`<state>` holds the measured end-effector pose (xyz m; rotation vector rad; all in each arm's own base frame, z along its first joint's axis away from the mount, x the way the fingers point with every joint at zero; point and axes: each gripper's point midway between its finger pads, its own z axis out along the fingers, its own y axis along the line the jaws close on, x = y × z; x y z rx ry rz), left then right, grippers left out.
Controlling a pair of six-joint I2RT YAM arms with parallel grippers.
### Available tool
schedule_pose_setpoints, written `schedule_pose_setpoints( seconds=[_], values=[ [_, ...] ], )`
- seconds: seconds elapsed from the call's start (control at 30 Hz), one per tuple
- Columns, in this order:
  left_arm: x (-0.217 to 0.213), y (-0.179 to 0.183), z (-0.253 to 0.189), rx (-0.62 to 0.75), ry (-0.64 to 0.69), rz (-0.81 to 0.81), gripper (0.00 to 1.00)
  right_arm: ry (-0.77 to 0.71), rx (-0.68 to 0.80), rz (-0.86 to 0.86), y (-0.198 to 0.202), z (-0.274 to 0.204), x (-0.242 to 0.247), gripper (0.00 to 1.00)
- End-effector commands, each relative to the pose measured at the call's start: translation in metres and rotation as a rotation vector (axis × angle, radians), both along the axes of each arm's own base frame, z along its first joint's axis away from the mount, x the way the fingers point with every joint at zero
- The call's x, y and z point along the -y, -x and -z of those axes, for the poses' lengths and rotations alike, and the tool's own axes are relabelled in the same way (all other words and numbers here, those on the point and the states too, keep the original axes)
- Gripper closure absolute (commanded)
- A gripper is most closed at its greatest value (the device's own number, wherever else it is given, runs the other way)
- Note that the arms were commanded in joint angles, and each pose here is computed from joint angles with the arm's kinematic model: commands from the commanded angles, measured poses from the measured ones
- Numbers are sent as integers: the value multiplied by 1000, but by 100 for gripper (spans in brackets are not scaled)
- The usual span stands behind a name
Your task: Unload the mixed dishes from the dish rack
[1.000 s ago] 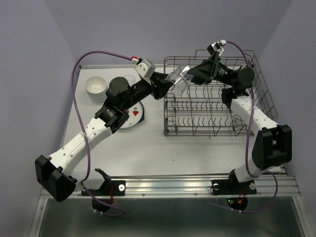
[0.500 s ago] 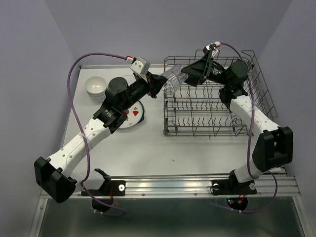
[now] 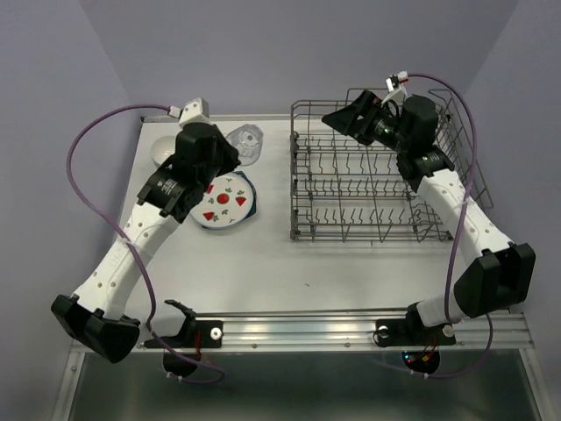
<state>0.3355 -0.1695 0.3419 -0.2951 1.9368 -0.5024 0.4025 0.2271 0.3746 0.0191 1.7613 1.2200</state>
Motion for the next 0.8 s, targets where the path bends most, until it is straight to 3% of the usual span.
schedule_pose_setpoints(
  seconds=[0.0, 0.3, 0.53, 0.77],
  values=[
    [-87, 7, 69, -277, -8, -301, 100, 150, 121, 231, -10, -23, 40, 0],
    [-215, 41, 153, -570, -6, -680, 100, 219, 114, 317, -18, -20, 55, 0],
    [-258, 54, 200, -719, 31, -771, 100, 283, 68, 396, -30, -5, 69, 0],
    [-275, 32, 230, -787, 66, -777, 100, 331, 94, 456, -30, -9, 83, 0]
  ],
)
